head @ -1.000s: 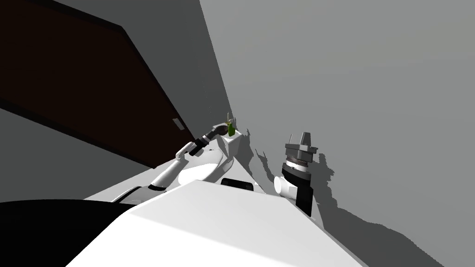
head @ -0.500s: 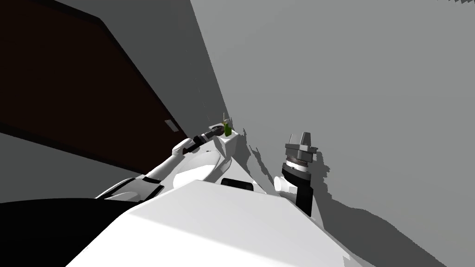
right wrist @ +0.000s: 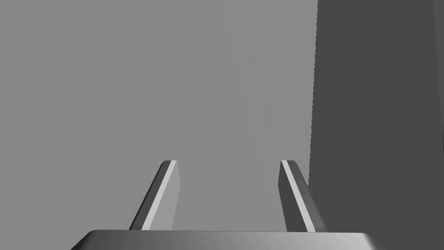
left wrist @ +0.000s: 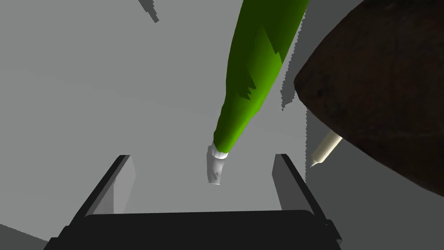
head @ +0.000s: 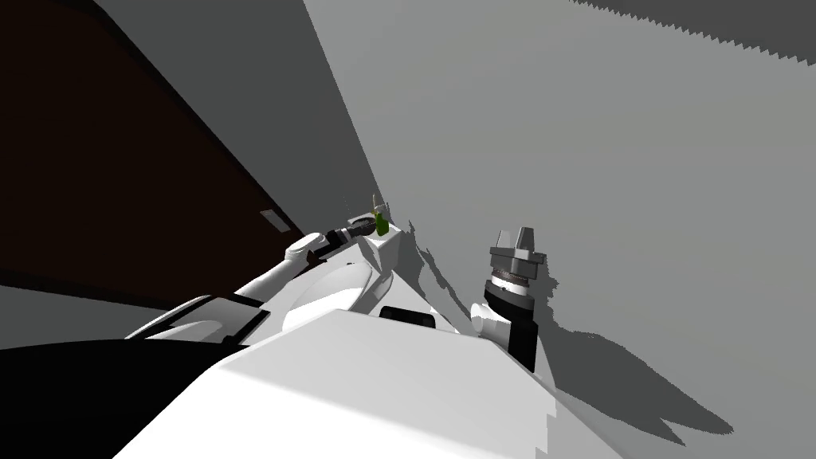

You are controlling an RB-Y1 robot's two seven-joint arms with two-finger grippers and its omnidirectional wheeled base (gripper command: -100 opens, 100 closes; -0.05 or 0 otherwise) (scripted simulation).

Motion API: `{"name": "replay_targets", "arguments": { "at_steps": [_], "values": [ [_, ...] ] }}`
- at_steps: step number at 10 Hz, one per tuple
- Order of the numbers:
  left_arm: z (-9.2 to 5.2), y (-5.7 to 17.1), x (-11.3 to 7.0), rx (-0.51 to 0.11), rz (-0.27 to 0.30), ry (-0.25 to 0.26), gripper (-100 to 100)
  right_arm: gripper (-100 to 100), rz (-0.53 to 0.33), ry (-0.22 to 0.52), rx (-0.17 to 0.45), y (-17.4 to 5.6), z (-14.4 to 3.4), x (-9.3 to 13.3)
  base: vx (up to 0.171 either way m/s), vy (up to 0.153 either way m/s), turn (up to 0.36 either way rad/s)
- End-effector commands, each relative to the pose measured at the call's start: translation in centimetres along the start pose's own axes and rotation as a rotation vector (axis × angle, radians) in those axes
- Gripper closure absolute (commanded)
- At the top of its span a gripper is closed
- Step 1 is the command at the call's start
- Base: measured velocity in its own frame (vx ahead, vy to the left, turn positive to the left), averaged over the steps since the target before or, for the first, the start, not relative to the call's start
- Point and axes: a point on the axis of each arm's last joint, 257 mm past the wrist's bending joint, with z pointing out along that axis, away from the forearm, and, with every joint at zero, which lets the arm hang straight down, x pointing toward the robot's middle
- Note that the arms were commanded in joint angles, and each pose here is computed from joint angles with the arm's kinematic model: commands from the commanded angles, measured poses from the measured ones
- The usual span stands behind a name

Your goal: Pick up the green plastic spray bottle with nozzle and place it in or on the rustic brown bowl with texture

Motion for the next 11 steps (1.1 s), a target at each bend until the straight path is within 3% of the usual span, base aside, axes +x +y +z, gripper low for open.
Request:
{"name": "replay_targets", "arguments": {
  "at_steps": [1, 8, 9, 10, 11],
  "values": [
    [-0.4, 1.5, 0.2, -0.017, 0.038, 0.042, -100, 0, 0.0, 0.0, 0.0, 0.0, 0.0, 0.0, 0.011, -0.024, -0.092],
    [-3.6, 7.8, 0.1, -0.105, 0.211, 0.228, -100, 0, 0.0, 0.0, 0.0, 0.0, 0.0, 0.0, 0.014, -0.032, -0.136],
    [-3.2, 7.2, 0.2, -0.098, 0.196, 0.211, -100, 0, 0.0, 0.0, 0.0, 0.0, 0.0, 0.0, 0.004, -0.013, -0.022],
    [-3.3, 7.3, 0.2, -0.098, 0.198, 0.214, 0, 0, 0.0, 0.0, 0.0, 0.0, 0.0, 0.0, 0.0, 0.0, 0.0],
    [-3.2, 7.3, 0.2, -0.098, 0.198, 0.214, -100, 0, 0.0, 0.0, 0.0, 0.0, 0.0, 0.0, 0.0, 0.0, 0.0]
  ]
}}
